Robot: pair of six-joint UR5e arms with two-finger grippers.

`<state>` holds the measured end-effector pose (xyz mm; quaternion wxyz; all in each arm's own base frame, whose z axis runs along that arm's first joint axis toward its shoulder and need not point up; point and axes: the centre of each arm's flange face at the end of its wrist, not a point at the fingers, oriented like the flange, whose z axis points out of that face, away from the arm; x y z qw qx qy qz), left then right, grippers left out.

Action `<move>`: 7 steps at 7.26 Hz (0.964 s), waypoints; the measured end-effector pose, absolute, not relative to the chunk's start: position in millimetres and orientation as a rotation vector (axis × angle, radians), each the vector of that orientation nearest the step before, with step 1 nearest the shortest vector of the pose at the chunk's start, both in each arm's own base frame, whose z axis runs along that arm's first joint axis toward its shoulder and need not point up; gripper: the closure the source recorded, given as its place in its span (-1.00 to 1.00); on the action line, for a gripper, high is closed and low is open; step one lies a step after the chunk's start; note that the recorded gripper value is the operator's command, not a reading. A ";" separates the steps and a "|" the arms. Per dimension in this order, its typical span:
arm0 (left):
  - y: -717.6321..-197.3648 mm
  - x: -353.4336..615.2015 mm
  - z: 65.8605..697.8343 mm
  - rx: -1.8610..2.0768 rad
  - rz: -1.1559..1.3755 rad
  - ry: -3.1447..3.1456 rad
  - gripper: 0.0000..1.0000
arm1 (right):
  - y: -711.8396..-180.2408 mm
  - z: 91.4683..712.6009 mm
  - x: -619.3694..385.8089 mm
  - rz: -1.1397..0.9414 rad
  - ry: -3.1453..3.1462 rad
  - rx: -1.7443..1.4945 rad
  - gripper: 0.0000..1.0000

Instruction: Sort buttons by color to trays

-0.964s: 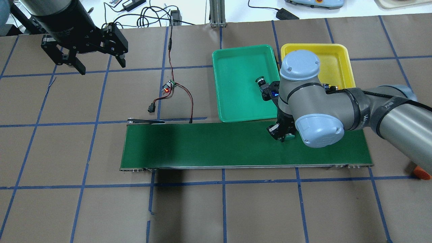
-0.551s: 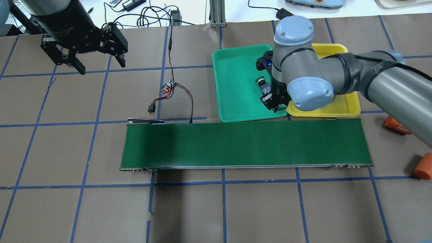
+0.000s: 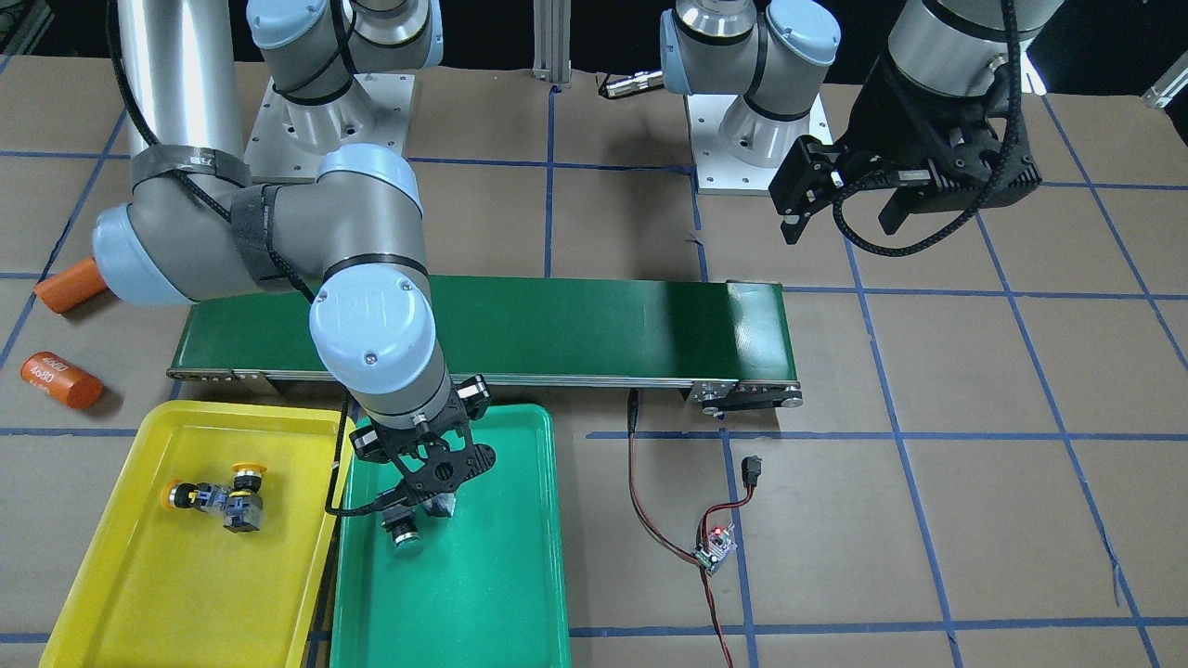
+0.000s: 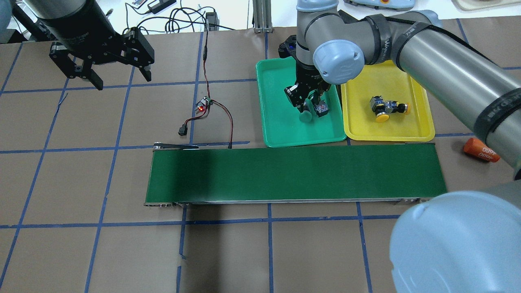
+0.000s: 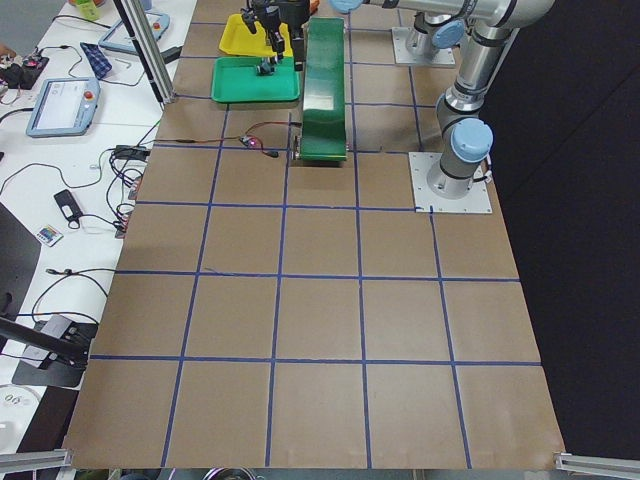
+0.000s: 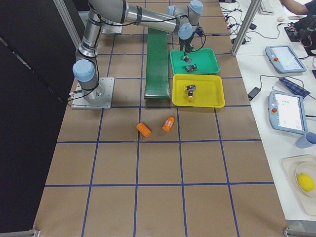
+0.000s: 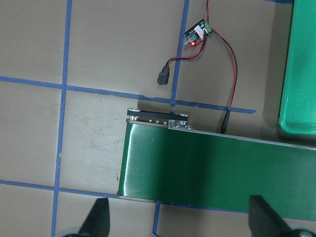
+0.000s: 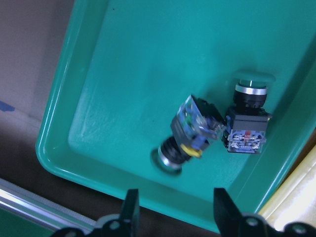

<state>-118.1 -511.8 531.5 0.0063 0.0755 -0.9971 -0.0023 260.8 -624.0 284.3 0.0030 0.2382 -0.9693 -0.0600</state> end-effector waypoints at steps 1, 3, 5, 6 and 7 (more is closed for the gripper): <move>-511.6 -117.8 532.1 0.237 -0.005 -3.120 -1.00 | -625.0 286.6 259.1 -0.196 -3.039 0.751 -1.00; -510.9 -117.5 533.2 0.238 -0.001 -3.120 -1.00 | -616.2 323.6 249.1 -0.175 -3.010 0.872 -1.00; -511.0 -117.8 534.1 0.237 0.002 -3.119 -1.00 | -583.7 393.3 232.5 -0.163 -2.975 0.990 -1.00; -511.2 -117.9 534.9 0.237 0.004 -3.119 -1.00 | -559.9 430.8 220.2 -0.152 -2.978 0.981 -1.00; -511.6 -117.8 535.4 0.237 0.006 -3.119 -1.00 | -534.4 465.7 202.2 -0.137 -3.002 0.913 -1.00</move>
